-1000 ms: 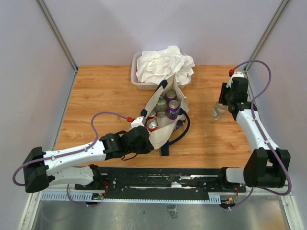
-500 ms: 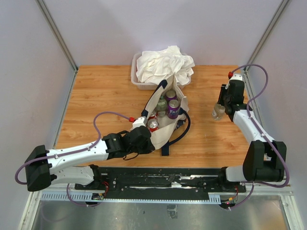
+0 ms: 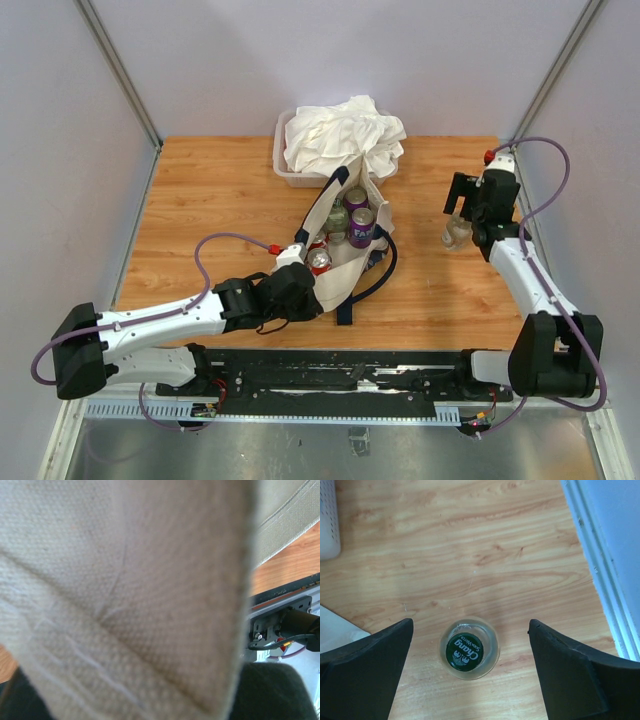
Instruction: Take the beverage out of the canvas bag
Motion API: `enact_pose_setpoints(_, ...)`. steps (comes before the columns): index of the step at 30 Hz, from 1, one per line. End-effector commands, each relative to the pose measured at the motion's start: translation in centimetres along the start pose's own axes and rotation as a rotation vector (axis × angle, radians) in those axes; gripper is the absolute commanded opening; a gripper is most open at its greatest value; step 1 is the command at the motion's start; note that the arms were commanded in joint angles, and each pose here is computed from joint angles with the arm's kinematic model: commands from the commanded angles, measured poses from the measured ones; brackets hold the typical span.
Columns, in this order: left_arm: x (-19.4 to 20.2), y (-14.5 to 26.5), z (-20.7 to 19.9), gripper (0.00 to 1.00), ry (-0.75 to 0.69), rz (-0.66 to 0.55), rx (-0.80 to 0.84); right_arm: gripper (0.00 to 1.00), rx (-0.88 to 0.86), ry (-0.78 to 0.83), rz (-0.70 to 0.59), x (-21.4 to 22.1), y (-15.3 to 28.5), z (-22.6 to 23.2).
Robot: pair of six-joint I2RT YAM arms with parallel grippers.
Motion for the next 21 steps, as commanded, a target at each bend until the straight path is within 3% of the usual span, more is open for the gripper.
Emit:
enact_pose_setpoints(1, 0.1, 0.1, -0.2, 0.0, 0.0, 0.014, 0.013, 0.97, 0.009, -0.003, -0.153, -5.9, 4.7, 1.1)
enact_pose_setpoints(5, 0.1, 0.1, -0.4, 0.01, -0.001, 0.013, 0.024, 0.87, -0.109, 0.058, -0.223, -10.0, 10.1, 4.1)
enact_pose_setpoints(10, 0.1, 0.2, -0.3, 0.0, 0.007, 0.013, 0.032, 0.74, -0.425, 0.122, -0.152, -12.5, 15.0, 8.8)
enact_pose_setpoints(14, 0.1, 0.5, 0.0, 0.01, 0.019, 0.003, 0.035, 0.69, -0.567, 0.226, -0.033, -11.5, 16.7, 12.7)
enact_pose_setpoints(21, 0.1, 0.7, 0.1, 0.0, 0.029, -0.006, 0.029, 0.73, -0.69, 0.517, 0.101, -6.1, 19.0, 20.0)
Point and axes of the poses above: each gripper's point midway between its finger pads, its own y axis back along the fingers, its own z axis along the line the jaws close on, x = y × z, the point moved 10 cm from there along y, back along the fingers, and after that the axes turned 1 degree about -y, right-handed, at the moved point
